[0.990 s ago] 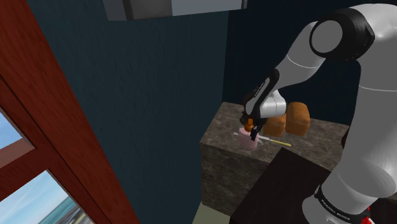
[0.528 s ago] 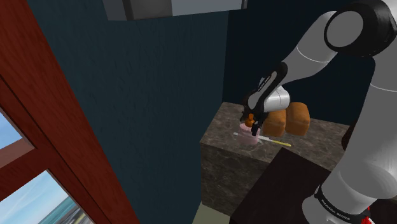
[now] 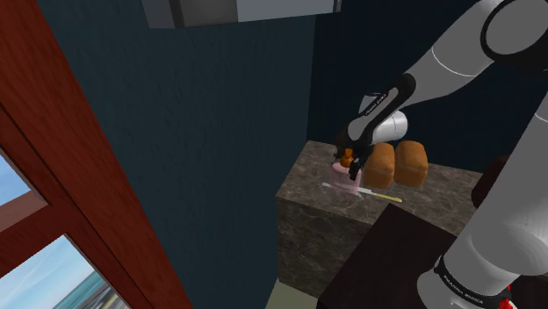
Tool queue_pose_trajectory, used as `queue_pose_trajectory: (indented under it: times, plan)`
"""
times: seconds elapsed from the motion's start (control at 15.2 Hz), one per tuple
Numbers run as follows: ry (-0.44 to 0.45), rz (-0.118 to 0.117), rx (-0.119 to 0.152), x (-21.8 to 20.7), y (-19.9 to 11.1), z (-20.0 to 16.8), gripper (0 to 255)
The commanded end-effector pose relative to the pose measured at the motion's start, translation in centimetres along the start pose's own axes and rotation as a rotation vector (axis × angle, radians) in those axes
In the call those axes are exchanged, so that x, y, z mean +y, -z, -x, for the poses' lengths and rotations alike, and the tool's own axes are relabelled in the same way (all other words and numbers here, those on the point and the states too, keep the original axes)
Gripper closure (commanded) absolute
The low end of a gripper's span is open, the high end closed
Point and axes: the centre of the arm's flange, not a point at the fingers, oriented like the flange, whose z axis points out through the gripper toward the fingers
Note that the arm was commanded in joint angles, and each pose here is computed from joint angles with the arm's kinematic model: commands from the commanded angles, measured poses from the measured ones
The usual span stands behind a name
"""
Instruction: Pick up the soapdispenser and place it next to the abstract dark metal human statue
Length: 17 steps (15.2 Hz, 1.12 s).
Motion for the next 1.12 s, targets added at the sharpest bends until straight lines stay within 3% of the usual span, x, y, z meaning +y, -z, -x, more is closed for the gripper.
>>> queue_pose_trajectory:
  times: [0.0, 1.06]
  plan:
    - [0.000, 0.000, 0.000, 0.0, 1.2, -0.1, 255]
    - [0.000, 0.000, 0.000, 0.1, 9.6, -0.1, 255]
